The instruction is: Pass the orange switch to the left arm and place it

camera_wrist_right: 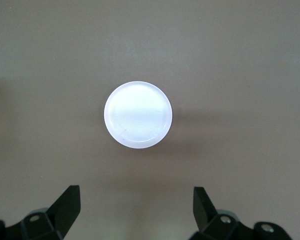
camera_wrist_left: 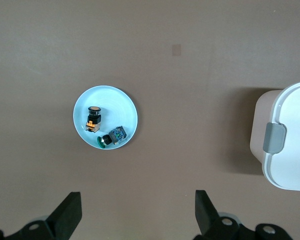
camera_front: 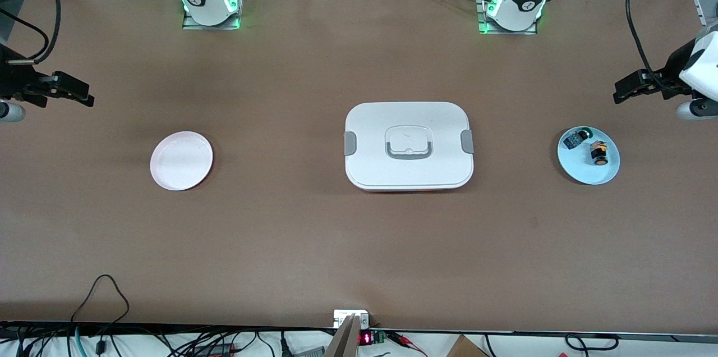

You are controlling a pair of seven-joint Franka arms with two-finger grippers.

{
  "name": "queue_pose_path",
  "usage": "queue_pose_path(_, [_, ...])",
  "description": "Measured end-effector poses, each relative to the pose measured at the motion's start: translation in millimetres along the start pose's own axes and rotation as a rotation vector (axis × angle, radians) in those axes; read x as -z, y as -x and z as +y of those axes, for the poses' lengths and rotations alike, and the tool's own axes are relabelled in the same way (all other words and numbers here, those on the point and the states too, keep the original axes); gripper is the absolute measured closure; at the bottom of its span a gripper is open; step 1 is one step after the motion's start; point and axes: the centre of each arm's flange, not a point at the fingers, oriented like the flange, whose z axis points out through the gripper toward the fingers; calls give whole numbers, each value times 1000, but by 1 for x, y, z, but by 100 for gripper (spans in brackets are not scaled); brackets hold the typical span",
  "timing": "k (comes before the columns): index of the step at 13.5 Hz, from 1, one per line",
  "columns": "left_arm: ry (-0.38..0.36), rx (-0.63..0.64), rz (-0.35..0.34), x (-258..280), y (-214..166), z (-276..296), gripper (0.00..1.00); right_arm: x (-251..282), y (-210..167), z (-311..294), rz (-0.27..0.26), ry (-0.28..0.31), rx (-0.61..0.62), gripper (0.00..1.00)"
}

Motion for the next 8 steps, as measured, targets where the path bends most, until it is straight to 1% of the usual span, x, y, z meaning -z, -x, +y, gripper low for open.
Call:
queue_pose_path(6, [2,8,12,-1,-3,-3,0,1,0,-1,2,0,3,0])
queue_pose_path(8, [2,7,17,-1,-5,-3,0,5,-1,-1,11,1,4,0])
